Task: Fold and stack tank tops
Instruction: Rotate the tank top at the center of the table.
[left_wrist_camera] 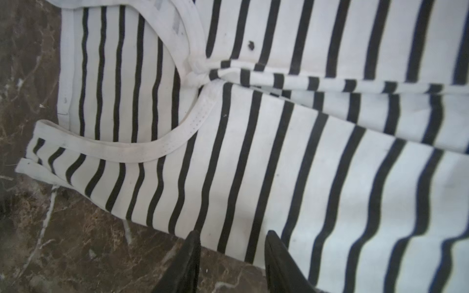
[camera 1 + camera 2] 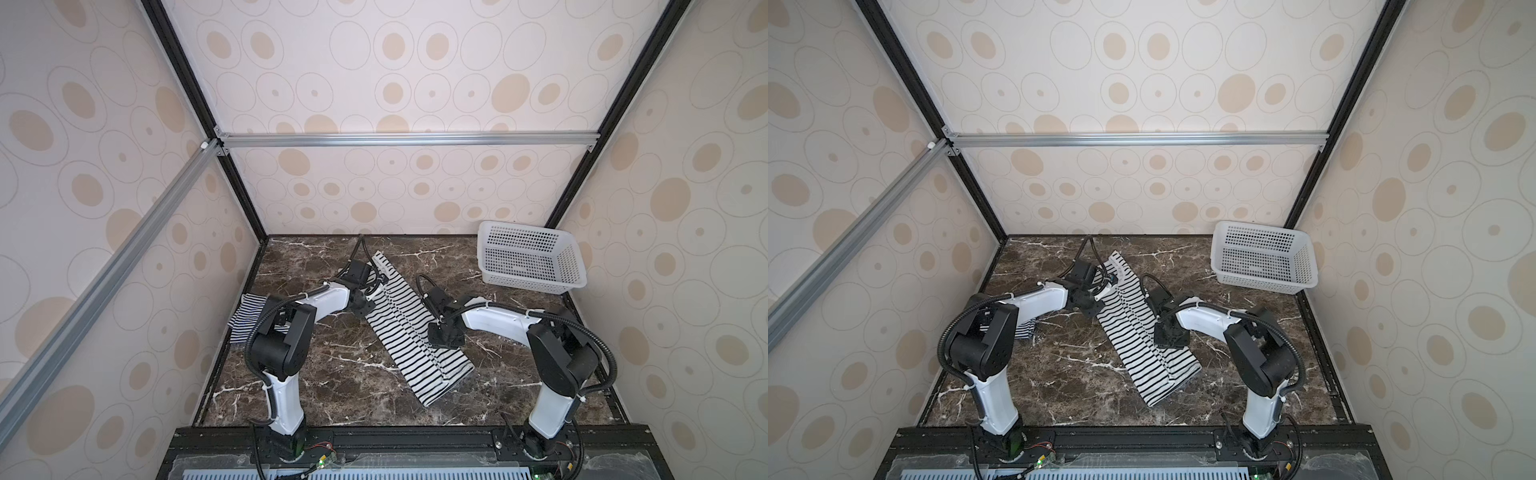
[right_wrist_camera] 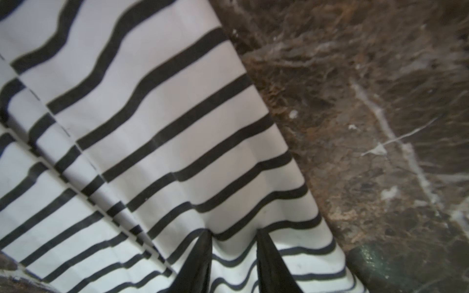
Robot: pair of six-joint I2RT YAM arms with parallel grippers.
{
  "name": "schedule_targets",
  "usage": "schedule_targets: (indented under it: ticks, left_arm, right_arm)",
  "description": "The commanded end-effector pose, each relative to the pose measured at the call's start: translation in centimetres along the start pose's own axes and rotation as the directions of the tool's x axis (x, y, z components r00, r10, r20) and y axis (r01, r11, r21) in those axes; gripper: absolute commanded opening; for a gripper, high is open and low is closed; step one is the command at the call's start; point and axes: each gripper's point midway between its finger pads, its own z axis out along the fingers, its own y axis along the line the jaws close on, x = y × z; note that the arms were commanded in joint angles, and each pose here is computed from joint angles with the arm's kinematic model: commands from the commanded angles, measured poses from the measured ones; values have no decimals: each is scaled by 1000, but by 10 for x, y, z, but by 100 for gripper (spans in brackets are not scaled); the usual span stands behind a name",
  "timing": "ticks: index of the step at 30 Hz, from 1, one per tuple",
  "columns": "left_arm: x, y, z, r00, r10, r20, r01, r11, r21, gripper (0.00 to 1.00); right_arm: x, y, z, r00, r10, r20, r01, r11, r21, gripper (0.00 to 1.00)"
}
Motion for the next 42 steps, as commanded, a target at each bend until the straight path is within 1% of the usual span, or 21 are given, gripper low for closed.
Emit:
schedule_targets:
  ticks: [1,5,7,11,19,25,28,33,37,40,42]
  left_arm:
    - [6,4,15,1000,-2,-19,1,1000,-28,42]
    - [8,6,26,999,10,-42,-12,999,-35,41]
    - [3,9,30,999,12,-42,-14,999,-39,41]
    - [-13,18,40,999,15,-40,-16,999,-34,41]
    - [-40,33,66,998,18,-60,-19,999,-26,41]
    - [-48,42,81,997,26,-74,-29,999,-44,41]
    - [-53,49,81,998,33,-62,-36,998,-56,41]
    - [-64,64,77,1000,10,-29,-12,998,-60,41]
    - [-72,70,73,1000,-6,-9,5,998,-55,41]
    - [-79,71,60,1000,-24,15,24,999,-43,41]
    - [-84,72,43,998,-33,45,36,998,-50,41]
  right_arm:
    - [4,-6,5,1000,22,-20,-22,1000,18,32]
    - [15,-10,11,998,48,-42,-47,999,17,32]
    - [19,-10,13,998,47,-45,-46,999,19,32]
    - [25,-10,13,999,9,-50,-5,997,76,32]
    - [44,20,21,996,-28,-86,33,998,57,32]
    - [49,45,26,996,-28,-88,31,999,26,32]
    - [52,58,25,996,-31,-85,31,1000,3,32]
    - [56,80,14,997,-48,-63,46,998,-32,33]
    - [55,87,8,998,-49,-47,47,998,-46,33]
    - [46,84,-6,999,-51,6,52,998,-40,33]
    - [38,77,-18,998,-49,48,51,998,-29,35]
